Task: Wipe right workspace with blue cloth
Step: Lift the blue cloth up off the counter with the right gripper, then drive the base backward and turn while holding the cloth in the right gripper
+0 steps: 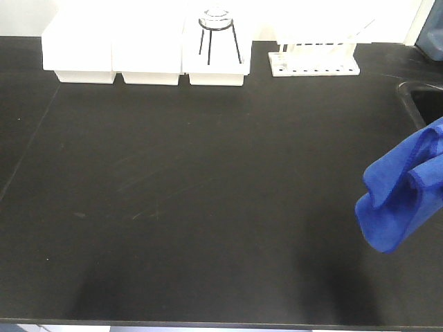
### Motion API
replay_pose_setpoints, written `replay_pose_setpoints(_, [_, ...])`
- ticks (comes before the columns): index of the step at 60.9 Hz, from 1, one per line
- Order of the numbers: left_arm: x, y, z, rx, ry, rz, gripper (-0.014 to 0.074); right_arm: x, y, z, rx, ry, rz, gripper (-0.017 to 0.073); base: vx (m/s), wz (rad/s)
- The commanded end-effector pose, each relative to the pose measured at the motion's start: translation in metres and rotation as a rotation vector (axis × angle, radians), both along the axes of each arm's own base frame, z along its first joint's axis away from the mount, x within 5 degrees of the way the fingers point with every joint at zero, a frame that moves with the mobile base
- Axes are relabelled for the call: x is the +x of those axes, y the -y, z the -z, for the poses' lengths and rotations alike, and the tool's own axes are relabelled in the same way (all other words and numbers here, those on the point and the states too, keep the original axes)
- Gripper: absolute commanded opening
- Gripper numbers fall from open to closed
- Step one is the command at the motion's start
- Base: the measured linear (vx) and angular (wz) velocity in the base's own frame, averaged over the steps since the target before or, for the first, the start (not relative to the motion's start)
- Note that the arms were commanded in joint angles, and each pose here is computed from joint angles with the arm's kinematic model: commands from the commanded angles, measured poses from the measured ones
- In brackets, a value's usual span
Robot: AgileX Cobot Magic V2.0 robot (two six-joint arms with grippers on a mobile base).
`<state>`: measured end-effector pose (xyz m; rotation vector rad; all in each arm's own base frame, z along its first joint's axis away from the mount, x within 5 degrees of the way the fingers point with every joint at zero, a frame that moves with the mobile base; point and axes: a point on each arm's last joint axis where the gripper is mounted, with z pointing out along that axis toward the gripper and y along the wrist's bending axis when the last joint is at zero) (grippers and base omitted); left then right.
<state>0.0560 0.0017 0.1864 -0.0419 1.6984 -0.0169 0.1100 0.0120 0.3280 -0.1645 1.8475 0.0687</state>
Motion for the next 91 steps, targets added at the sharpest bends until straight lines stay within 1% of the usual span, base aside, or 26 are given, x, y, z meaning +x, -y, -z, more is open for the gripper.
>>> replay_pose_setpoints(1, [0.0006,0.0007,0.0028,-0.008,0.06,0.005,-0.0006,0.0008,0.0022,-0.0154,0.0,0.099,0.025,-0.0008,0.0,0.0])
replay_pose_setpoints(43, [0.0006,0.0007,0.0028,-0.008,0.06,0.005,-0.0006,0.0008,0.0022,-0.0154,0.0,0.099,0.025,-0.0008,-0.04,0.0])
replay_pose_setpoints(91, [0.0006,0.0007,0.0028,-0.008,0.06,0.005,-0.0006,0.0008,0.0021,-0.0154,0.004,0.099,0.024,-0.0008,-0.25,0.0])
